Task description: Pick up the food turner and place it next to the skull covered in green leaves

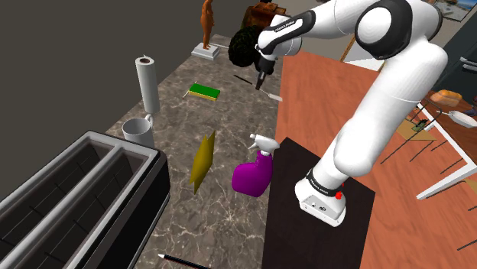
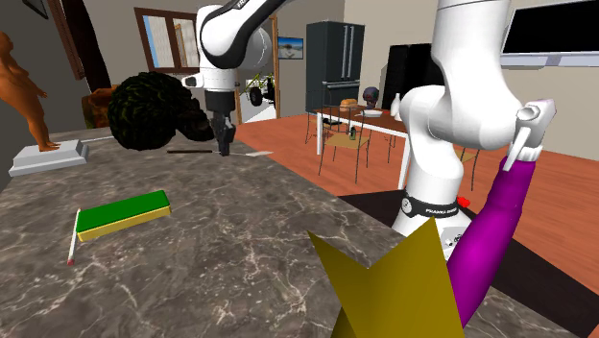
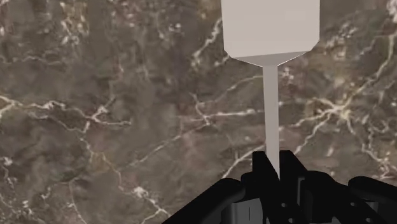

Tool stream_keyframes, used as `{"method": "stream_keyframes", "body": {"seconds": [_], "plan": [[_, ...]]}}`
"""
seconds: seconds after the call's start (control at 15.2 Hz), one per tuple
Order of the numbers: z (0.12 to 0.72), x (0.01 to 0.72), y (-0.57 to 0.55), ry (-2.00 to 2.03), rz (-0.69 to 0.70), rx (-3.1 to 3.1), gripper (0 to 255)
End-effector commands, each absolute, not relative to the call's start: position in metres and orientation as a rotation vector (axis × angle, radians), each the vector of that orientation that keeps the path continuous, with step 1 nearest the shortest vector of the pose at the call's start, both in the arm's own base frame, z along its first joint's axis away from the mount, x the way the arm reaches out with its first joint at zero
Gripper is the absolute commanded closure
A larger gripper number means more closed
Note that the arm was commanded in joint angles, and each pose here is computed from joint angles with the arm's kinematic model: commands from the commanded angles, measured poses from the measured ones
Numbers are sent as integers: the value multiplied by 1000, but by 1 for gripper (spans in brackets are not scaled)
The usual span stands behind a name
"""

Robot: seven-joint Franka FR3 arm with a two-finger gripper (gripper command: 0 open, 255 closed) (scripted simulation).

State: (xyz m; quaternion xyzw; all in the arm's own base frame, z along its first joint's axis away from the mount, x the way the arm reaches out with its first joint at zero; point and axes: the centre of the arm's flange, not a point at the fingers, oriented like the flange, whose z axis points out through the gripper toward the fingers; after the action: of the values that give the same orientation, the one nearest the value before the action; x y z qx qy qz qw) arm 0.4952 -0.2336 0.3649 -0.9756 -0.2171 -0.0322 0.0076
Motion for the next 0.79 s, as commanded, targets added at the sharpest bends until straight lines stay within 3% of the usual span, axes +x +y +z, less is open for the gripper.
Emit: {"method": "stream_keyframes", "body": {"seconds": [0.0,0.53,0.59,0.73], "plan": [[355,495,-234,-679,-101,-3050,255],[350,495,-234,-679,-101,-3050,255],[350,495,-234,-679,-101,-3050,0],[350,495,-234,-679,-101,-3050,0]]}}
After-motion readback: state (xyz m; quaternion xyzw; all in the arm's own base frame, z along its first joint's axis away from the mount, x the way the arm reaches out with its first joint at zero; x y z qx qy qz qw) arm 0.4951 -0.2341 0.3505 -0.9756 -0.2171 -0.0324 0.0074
